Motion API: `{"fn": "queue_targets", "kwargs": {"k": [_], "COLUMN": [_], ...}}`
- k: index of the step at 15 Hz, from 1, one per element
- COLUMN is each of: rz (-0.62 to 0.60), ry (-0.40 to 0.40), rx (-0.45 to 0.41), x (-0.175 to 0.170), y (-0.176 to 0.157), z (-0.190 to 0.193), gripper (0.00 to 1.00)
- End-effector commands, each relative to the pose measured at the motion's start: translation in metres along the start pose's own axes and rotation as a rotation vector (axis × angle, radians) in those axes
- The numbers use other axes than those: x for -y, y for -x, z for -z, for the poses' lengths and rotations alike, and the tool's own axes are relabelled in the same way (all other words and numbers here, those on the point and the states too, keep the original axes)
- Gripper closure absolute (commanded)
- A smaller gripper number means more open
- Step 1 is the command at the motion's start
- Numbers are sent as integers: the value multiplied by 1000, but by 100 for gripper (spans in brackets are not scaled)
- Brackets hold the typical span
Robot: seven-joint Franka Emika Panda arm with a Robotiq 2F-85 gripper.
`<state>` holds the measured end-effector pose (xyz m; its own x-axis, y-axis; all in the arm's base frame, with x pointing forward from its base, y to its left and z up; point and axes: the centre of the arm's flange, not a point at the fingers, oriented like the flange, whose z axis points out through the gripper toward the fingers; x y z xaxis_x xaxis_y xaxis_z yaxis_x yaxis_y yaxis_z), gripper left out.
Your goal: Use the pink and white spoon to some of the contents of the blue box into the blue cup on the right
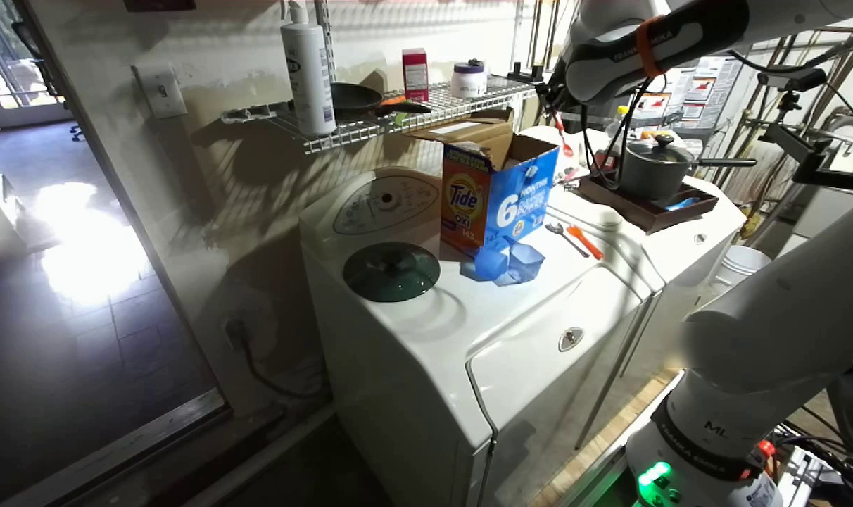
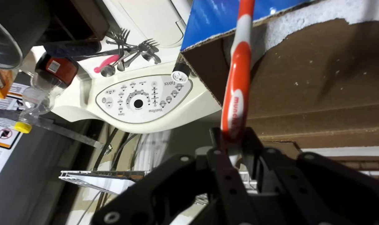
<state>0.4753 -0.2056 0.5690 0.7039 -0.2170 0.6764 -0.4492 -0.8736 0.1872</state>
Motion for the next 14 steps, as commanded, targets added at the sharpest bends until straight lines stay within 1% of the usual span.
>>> {"fn": "queue_targets", "kwargs": {"k": [1, 4, 6, 9, 11, 14], "rz": [-157, -274, -328, -403, -456, -498], "ry": [38, 96, 133, 150, 143, 145], "rx": [-81, -118, -153, -201, -223, -254], "x": [-15, -25, -21, -8, -2, 10], "y": [-25, -31, -28, -29, -35, -41], "z": [7, 2, -5, -14, -17, -26], "gripper": [95, 95, 95, 95, 95, 95]}}
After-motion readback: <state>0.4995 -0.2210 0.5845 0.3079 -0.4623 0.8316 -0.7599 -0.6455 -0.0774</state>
